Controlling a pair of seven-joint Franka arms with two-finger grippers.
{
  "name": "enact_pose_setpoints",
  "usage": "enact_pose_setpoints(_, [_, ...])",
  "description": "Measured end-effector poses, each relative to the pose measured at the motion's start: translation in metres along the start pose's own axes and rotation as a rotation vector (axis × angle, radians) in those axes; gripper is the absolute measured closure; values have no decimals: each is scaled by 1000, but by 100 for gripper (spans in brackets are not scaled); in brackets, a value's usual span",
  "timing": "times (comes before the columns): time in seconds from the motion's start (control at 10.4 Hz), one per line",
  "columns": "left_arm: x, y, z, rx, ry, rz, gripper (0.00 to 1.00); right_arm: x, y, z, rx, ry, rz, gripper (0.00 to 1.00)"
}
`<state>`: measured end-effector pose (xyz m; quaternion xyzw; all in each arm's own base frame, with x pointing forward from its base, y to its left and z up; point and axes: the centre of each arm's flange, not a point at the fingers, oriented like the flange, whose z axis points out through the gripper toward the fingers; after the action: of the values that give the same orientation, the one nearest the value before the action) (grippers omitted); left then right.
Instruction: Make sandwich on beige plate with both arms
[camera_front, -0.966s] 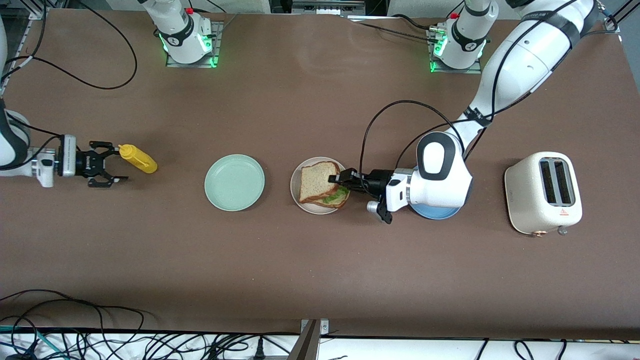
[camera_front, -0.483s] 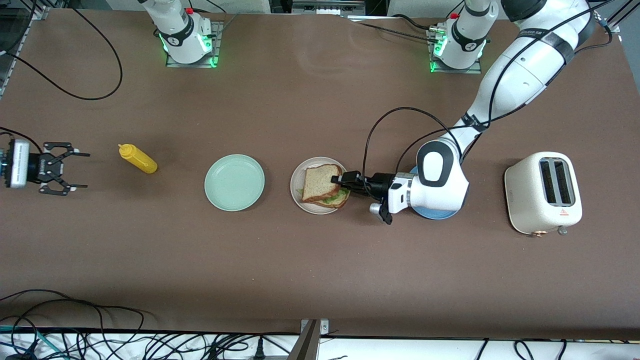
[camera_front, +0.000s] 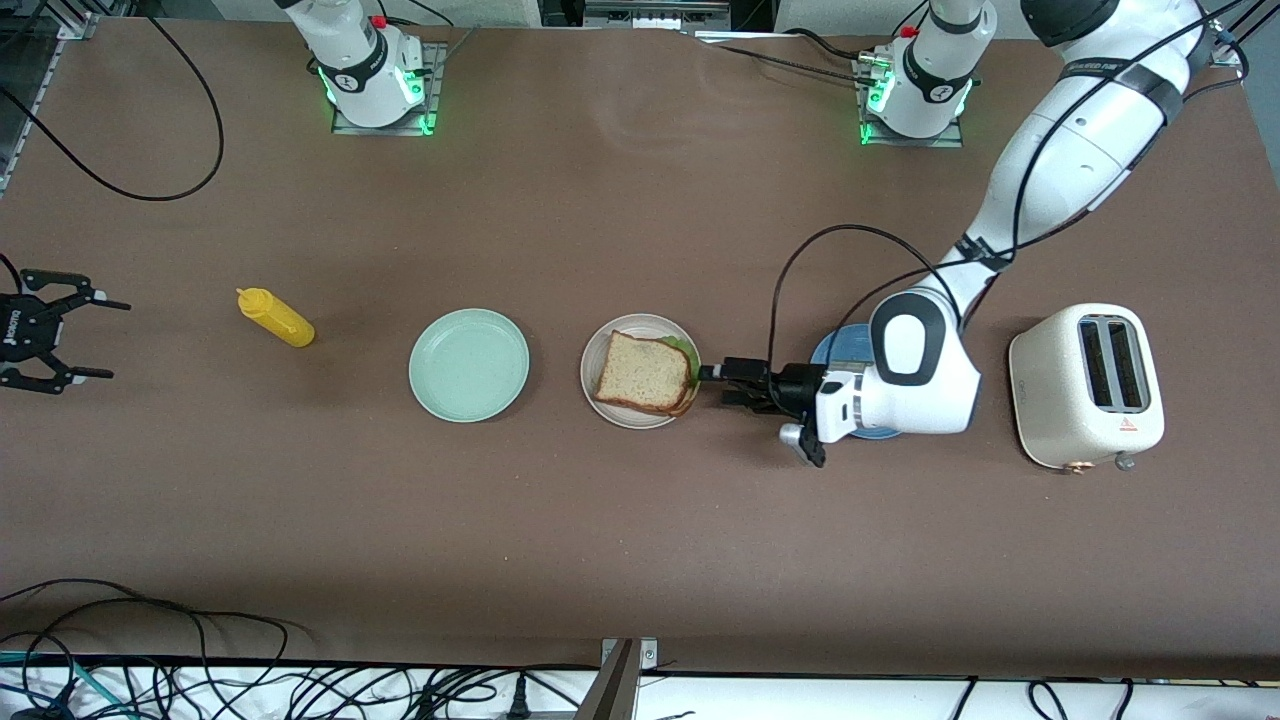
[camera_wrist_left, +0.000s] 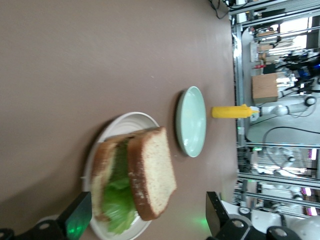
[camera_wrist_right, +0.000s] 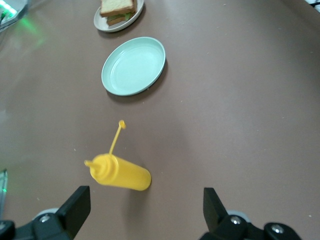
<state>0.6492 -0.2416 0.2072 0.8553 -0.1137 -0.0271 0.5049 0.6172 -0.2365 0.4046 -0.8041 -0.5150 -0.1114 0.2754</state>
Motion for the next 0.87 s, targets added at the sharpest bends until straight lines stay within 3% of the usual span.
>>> enact_pose_setpoints(0.29, [5,17,-47,124,-51,20,0,68,-26,-16,-51,-83,163,0])
enact_pose_setpoints(0.58, [-1,71,-120,349,-155,-3,0,119,-54,-28,-120,-136,370,0])
enact_pose_setpoints(0.87, [-22,103,-210,553,-209,0,0,152,-76,-33,-174,-170,578,0])
